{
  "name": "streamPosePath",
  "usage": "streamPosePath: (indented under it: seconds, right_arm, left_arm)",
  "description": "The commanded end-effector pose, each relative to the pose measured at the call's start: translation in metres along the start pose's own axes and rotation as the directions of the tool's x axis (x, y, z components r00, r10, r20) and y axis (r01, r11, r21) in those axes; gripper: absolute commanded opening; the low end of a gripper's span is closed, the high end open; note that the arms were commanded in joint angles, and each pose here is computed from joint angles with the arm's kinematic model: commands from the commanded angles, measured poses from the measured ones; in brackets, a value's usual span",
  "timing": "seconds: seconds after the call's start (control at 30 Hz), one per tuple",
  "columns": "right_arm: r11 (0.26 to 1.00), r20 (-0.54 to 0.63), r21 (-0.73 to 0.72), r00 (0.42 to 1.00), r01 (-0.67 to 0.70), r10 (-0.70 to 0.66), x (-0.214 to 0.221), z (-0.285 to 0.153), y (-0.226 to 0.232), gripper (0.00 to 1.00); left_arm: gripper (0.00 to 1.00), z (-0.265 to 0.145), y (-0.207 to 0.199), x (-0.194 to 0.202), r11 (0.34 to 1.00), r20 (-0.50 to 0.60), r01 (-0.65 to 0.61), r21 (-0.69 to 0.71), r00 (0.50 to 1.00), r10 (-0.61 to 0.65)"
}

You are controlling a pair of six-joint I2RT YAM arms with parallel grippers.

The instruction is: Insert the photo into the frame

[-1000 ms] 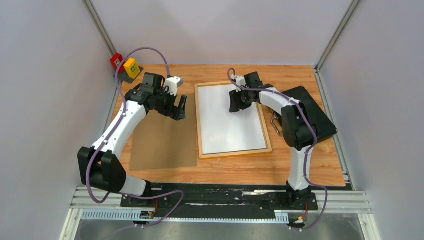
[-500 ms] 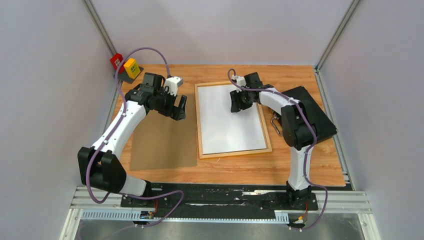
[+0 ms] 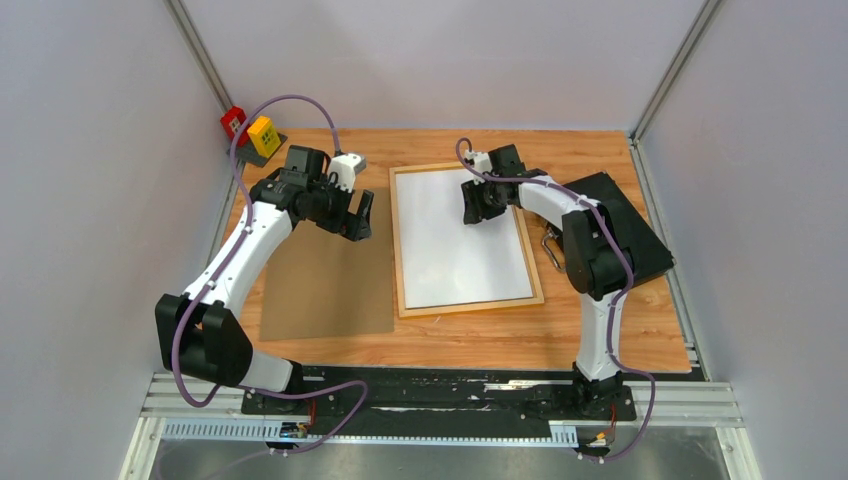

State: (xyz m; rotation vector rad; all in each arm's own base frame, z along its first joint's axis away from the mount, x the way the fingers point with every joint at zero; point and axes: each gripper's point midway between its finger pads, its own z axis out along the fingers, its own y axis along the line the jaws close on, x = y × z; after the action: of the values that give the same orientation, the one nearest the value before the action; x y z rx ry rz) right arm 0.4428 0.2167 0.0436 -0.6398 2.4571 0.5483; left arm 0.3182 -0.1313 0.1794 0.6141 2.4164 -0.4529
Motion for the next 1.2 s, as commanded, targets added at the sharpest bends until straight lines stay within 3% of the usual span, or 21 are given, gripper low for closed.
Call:
streamPosePath:
  seconds: [0.0,1.17]
  right_arm:
    - [1.000,0.022,0.027,1.000,0.009,-0.010,-0.004,0.004,-0.008,0.42]
    - [0.998,0.008,0.062,1.000,-0.018,0.018,0.005,0.001,-0.022,0.43]
  left_arm:
    - [0.98,-0.011,-0.001,-0.009,0.999,0.050,-0.032,-0.011,0.998,0.032]
    - [0.98,-0.011,-0.001,-0.008,0.999,0.049,-0.032,-0.010,0.998,0.033]
